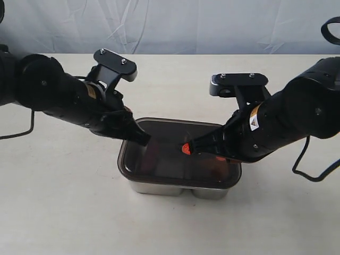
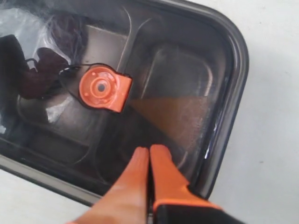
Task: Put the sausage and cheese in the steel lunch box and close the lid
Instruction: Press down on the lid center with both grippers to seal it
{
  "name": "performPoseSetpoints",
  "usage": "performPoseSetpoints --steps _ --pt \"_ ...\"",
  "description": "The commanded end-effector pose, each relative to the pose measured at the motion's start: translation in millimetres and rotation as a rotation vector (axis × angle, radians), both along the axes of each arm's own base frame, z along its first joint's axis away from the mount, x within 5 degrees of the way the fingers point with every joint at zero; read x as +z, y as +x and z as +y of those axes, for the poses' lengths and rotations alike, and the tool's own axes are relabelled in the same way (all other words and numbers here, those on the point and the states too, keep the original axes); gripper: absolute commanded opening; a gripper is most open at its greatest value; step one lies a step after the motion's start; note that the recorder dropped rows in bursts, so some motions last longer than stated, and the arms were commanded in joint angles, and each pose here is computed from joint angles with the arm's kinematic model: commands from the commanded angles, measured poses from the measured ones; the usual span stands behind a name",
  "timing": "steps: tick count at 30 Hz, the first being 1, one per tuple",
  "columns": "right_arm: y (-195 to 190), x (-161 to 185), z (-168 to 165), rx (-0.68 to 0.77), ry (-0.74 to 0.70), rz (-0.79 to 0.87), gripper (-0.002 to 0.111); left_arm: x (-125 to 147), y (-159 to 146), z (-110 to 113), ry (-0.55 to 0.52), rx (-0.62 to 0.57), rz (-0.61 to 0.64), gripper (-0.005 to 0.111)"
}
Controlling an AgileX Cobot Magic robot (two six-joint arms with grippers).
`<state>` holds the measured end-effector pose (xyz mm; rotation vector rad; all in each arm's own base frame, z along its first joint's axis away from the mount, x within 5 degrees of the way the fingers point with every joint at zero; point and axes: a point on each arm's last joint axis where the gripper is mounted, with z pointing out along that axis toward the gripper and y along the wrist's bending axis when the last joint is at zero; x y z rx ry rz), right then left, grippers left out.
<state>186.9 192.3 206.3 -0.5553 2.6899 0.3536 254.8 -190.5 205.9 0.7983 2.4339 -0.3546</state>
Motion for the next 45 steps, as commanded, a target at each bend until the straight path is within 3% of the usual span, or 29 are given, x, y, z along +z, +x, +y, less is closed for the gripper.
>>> performPoseSetpoints --steps 1,19,30,45 --pt "2 1 1 -0.003 0.01 -0.01 -0.001 -9 0 -2 0.01 0.003 0.045 0.0" --pt "4 -27 4 -0.01 -0.08 0.094 -0.001 -19 -2 -2 0.044 -0.005 0.105 0.0" --pt "3 -28 4 -0.02 -0.076 0.107 -0.001 -45 -1 -4 0.1 -0.009 0.194 0.0" --pt "3 -27 5 -0.022 -0.066 0.102 -0.001 -43 0 -5 0.087 -0.001 0.201 0.0"
